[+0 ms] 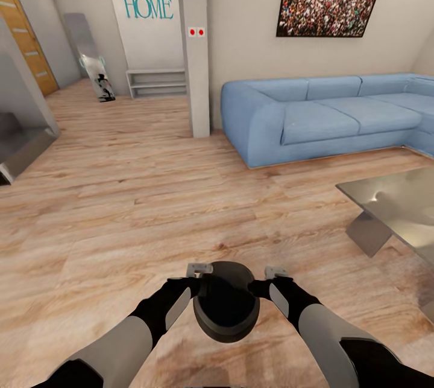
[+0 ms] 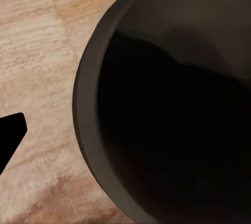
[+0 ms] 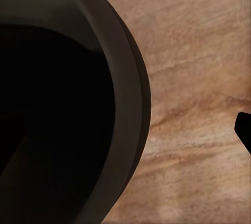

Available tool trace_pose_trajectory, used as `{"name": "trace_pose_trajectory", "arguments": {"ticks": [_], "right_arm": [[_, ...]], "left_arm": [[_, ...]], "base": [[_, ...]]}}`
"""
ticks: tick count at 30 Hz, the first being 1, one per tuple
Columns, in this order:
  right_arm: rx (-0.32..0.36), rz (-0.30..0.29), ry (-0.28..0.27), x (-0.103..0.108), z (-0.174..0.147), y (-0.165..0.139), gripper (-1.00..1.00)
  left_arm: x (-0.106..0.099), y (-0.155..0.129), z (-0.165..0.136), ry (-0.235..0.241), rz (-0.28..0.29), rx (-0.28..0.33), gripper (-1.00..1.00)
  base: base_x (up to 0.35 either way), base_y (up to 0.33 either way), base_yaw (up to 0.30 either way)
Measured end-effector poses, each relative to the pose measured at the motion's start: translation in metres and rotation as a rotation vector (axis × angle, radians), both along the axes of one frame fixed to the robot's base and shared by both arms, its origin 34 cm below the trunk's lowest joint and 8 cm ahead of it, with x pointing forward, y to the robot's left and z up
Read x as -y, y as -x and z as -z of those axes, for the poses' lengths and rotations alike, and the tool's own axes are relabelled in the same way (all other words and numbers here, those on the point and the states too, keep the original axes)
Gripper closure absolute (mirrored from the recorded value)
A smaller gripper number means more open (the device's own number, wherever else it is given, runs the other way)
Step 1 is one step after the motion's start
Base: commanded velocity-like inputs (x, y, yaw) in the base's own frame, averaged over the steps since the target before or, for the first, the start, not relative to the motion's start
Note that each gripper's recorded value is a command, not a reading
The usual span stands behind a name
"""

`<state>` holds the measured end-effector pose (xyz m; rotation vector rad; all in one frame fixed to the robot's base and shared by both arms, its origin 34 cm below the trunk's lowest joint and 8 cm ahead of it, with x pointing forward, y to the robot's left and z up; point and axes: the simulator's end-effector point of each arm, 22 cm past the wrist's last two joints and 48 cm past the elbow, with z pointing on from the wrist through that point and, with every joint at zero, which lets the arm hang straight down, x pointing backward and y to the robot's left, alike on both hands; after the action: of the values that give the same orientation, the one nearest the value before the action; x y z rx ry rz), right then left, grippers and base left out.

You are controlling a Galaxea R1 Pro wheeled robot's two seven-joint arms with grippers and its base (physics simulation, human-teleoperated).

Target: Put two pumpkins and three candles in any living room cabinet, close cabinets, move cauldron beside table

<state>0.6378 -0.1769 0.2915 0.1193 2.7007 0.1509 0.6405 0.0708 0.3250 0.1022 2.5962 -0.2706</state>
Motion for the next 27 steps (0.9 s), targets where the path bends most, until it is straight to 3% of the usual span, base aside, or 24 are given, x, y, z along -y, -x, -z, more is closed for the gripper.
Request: {"name": "trace_pose_trajectory", "arguments": {"ticks": [12,27], "right_arm": [[-0.002,-0.004,-0.001,-0.001,0.027,0.008,-1.00],[-0.067,-0.011,-0.010,-0.010,0.062,0.026,-1.00]], "left_arm": [[0.000,0.008,0.027,-0.002,0.001,-0.001,-1.00],[0.000,0.022,0.062,-0.003,0.002,-0.062,-1.00]], "base": [[0.000,0.000,0.000],[0.000,0.000,0.000]]}}
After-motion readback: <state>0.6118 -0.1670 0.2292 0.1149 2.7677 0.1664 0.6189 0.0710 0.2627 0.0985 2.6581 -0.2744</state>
